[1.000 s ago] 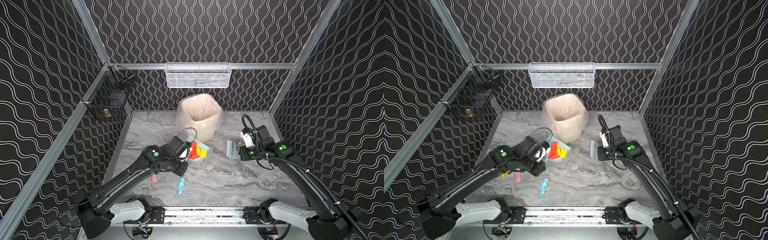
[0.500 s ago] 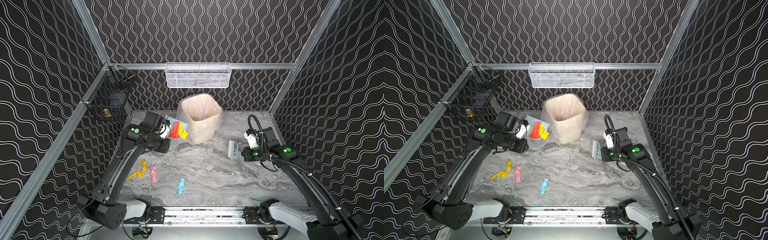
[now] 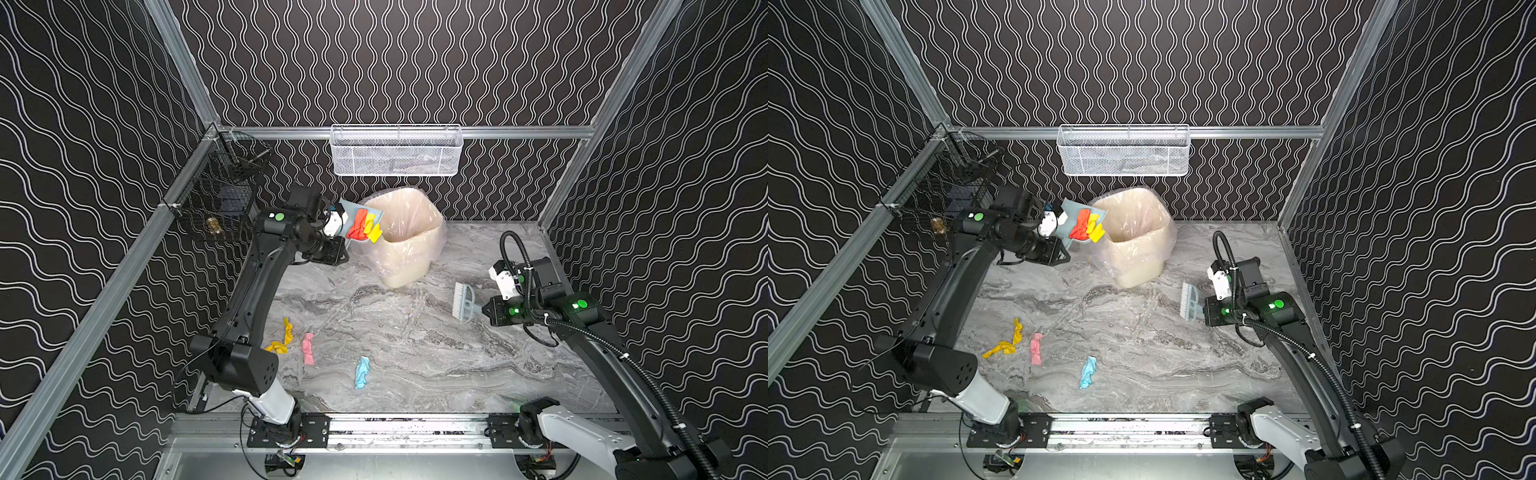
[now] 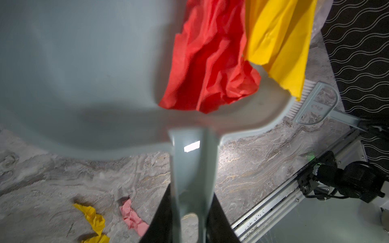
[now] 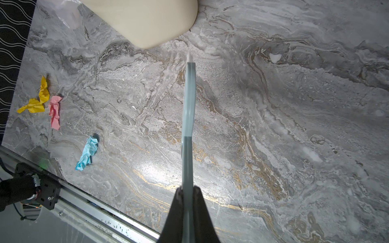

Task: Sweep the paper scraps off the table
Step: 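Tip the dustpan over the bin with the left gripper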

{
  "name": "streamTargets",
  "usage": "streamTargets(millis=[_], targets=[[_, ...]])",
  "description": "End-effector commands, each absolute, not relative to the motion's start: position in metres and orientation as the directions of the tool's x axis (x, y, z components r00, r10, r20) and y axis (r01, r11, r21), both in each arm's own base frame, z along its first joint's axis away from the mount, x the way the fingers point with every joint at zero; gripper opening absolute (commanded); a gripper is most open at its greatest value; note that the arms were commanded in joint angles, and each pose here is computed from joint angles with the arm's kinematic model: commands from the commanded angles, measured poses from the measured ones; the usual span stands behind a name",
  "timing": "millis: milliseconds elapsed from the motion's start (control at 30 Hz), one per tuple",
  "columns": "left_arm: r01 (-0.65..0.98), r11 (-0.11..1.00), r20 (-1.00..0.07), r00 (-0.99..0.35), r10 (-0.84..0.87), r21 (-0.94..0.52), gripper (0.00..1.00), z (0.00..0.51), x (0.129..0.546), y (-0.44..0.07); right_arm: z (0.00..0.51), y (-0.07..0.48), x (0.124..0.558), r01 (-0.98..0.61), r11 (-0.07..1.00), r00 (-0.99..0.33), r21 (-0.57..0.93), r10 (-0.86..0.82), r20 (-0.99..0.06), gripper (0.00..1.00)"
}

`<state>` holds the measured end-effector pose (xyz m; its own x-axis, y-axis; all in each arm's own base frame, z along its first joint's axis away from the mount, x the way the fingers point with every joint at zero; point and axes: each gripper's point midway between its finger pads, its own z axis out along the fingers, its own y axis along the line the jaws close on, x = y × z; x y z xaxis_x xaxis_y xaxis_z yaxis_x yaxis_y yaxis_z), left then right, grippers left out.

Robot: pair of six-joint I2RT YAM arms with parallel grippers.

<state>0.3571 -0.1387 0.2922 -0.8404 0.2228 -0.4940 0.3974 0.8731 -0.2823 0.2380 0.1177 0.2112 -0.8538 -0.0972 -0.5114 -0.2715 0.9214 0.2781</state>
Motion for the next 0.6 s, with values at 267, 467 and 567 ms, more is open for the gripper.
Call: streamTargets(millis=[267,467,567], targets=[[0.444,0.882,-0.579,-0.765,0.282,-0.156,0.00,0.315,0.418,-0.148,0.216,0.125,0.239,-0.302,0.901,-0.844,0.311,-0.101,-0.528,0.00],[0.457,0.889,-0.566,-0.729,0.385,0.017,0.00,0.311,0.436,-0.155,0.216,0.128,0.238,-0.308,0.895,-0.848,0.324,-0.104,-0.519,0.00],[0.457,0.879,-0.538,-0.711,0.452,0.135,0.00,0.305,0.443,-0.154,0.214,0.129,0.238,-0.310,0.893,-0.851,0.328,-0.107,-0.514,0.00]])
